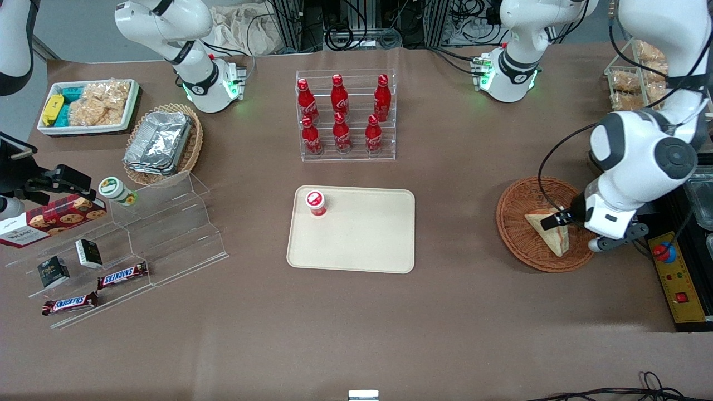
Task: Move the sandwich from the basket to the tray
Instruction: 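Lower the open left gripper onto the wrapped sandwich in the wicker basket, then close the left gripper on the sandwich and lift it from the basket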
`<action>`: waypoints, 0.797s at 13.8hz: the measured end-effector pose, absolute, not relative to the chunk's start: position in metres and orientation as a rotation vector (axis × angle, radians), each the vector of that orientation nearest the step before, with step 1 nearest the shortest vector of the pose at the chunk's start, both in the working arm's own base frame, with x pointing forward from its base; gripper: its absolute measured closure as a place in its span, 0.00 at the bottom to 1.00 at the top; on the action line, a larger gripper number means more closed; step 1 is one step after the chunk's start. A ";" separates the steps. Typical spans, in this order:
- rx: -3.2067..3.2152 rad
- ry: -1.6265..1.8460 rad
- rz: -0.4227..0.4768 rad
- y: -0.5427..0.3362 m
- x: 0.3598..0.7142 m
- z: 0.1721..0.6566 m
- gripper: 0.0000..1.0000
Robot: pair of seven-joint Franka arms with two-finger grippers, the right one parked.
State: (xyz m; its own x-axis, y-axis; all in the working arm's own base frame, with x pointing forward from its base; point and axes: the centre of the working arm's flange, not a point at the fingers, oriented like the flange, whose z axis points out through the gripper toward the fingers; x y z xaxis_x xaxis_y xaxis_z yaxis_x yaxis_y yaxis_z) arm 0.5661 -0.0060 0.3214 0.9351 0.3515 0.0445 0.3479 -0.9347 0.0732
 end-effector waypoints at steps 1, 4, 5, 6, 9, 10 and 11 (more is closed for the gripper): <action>3.021 0.570 0.101 -0.003 0.559 0.307 0.00; 3.005 0.643 0.088 0.020 0.553 0.280 0.00; 3.000 0.657 0.091 0.025 0.554 0.273 0.00; 2.995 0.668 0.093 0.029 0.554 0.266 0.00; 2.975 0.724 0.080 0.031 0.554 0.245 0.04; 2.967 0.751 0.073 0.030 0.554 0.240 0.15; 2.957 0.785 0.066 0.029 0.554 0.238 0.26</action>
State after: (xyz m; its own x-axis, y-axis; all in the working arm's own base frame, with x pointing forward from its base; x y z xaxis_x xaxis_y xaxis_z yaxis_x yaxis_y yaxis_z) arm 0.5539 0.0293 0.2376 0.8679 0.4964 0.0205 0.4929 -0.8655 0.0894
